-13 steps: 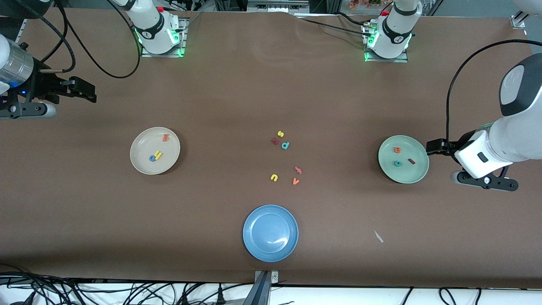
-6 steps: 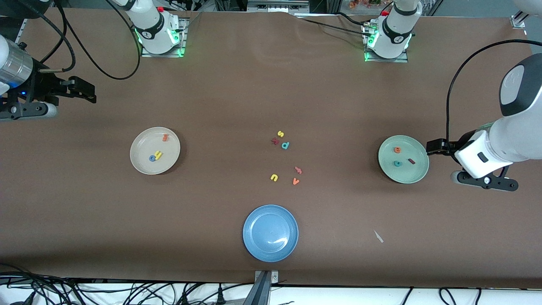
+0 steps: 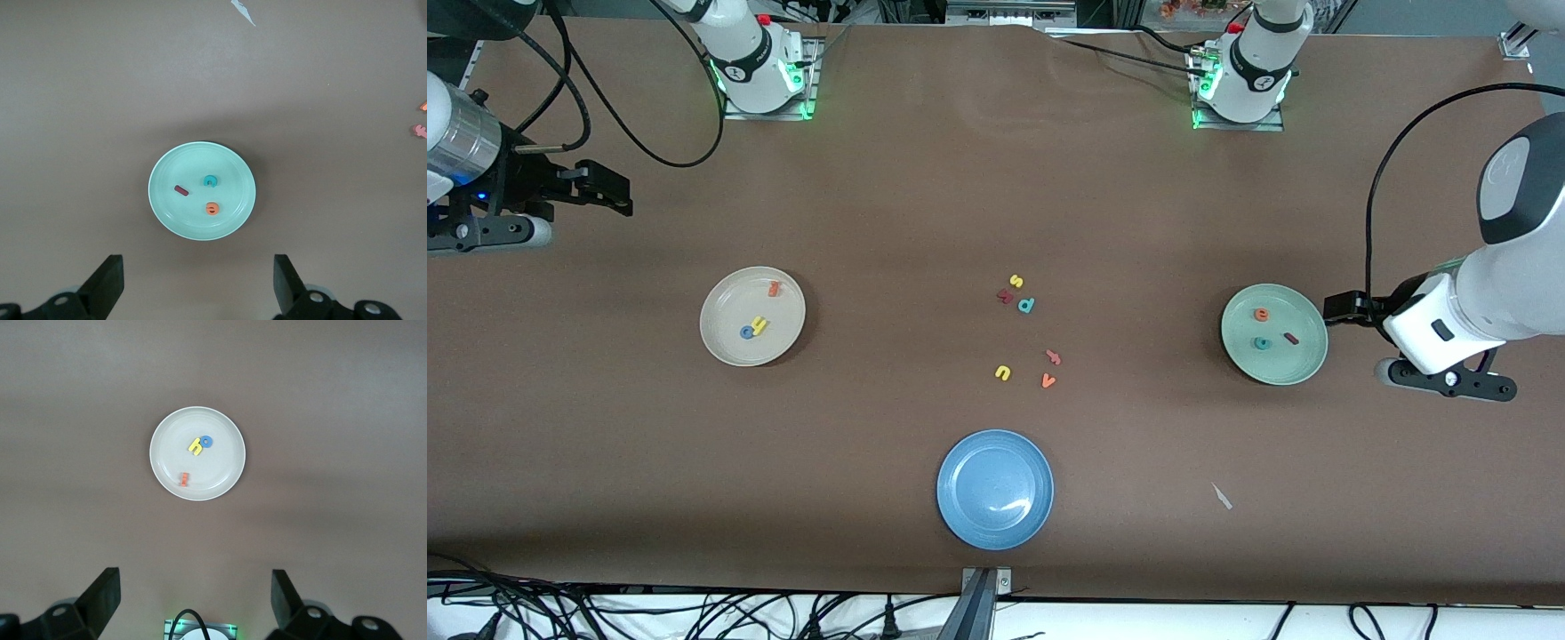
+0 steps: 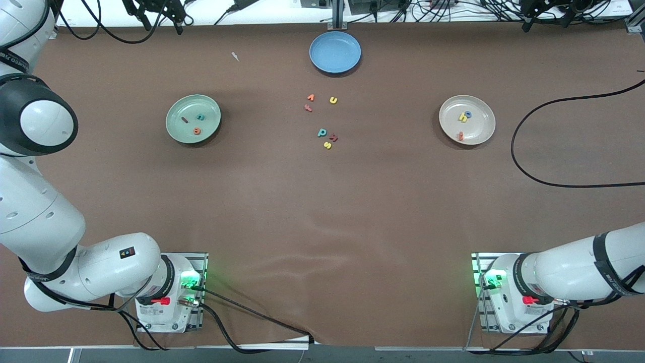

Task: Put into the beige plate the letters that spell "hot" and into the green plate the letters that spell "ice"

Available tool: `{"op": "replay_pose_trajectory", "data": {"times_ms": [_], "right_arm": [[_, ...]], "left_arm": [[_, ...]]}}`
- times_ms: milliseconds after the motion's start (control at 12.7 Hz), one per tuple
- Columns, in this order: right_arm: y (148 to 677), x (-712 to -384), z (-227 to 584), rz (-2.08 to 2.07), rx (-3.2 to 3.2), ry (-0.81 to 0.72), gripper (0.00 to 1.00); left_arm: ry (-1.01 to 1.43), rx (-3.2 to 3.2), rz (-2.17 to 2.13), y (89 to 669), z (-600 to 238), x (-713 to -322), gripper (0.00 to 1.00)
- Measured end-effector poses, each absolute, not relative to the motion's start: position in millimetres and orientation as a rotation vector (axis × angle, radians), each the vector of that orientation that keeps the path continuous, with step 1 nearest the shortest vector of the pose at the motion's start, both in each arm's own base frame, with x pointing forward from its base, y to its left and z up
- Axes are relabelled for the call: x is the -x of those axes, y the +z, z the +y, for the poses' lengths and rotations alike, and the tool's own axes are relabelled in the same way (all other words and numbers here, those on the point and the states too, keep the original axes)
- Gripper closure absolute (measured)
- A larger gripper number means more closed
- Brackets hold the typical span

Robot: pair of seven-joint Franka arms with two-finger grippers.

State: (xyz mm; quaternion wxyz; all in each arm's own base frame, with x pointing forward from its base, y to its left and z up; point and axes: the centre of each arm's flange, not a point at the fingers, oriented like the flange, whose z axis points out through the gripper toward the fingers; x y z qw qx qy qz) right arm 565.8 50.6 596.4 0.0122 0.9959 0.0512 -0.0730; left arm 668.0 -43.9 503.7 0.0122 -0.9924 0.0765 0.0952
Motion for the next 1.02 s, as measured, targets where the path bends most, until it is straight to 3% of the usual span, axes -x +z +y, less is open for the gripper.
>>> {"op": "replay_pose_trajectory", "data": {"times_ms": [1021], "right_arm": [[593.4, -567.0, 50.9, 0.16, -3.104, -0.237, 0.0]], "left_arm": [[0.285, 3.097, 0.246, 507.2, -45.6, -668.1, 0.0]]}}
